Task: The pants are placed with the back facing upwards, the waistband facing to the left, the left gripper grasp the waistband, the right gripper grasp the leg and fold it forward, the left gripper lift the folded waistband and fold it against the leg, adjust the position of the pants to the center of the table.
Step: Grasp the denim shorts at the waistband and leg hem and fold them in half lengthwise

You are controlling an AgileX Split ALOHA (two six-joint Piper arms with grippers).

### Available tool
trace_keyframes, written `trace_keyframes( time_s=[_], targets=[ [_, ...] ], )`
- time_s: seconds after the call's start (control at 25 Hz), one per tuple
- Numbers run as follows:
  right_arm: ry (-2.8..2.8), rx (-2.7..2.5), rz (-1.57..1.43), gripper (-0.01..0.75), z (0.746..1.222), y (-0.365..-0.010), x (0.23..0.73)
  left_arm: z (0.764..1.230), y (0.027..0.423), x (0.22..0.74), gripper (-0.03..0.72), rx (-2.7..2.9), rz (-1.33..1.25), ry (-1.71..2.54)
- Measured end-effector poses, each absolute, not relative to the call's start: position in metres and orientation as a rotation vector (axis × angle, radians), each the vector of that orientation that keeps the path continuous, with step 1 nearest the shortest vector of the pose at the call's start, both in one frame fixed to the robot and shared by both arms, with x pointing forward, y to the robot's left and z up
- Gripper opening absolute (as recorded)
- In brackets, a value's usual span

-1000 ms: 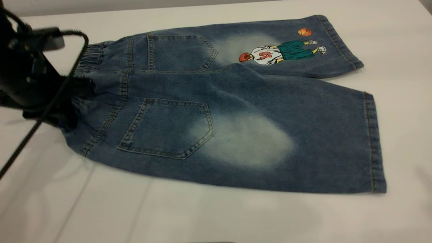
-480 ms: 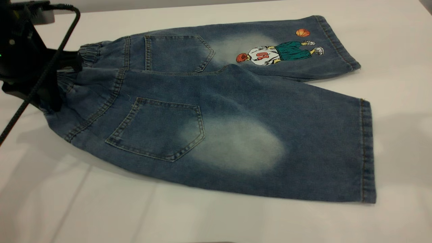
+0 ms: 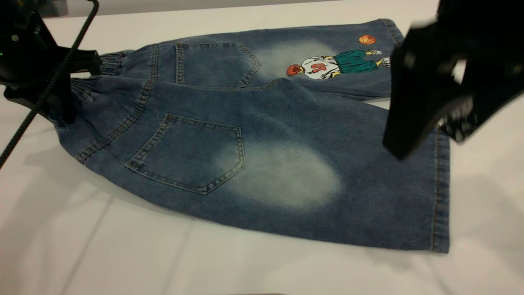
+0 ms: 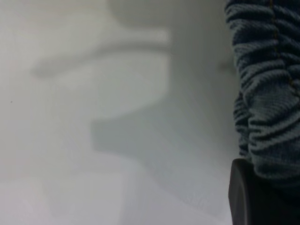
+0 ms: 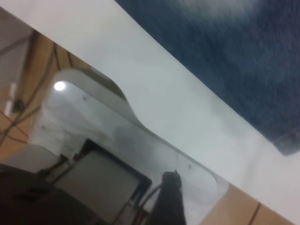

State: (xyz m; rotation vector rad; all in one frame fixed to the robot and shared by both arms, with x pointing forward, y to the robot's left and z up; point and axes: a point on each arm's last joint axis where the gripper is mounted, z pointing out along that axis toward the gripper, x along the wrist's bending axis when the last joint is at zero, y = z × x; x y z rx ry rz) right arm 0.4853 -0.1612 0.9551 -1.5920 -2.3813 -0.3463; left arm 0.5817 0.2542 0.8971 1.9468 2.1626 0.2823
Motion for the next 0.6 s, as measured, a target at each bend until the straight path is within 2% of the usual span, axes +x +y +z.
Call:
trace_keyframes(
  time_s=[0.32,0.6],
  targets=[
    [-2.258,-1.782,-0.176,0.578,0.897,-0.168,0.483,0.897,0.254,0.582,0.086,1.944,0.28,2.165],
    [-2.235,-1.852,-0.131,0.578,0.868,-0.173,0.478,0.897,0.254,0.582,0.086,1.943,0.279,2.165]
  ],
)
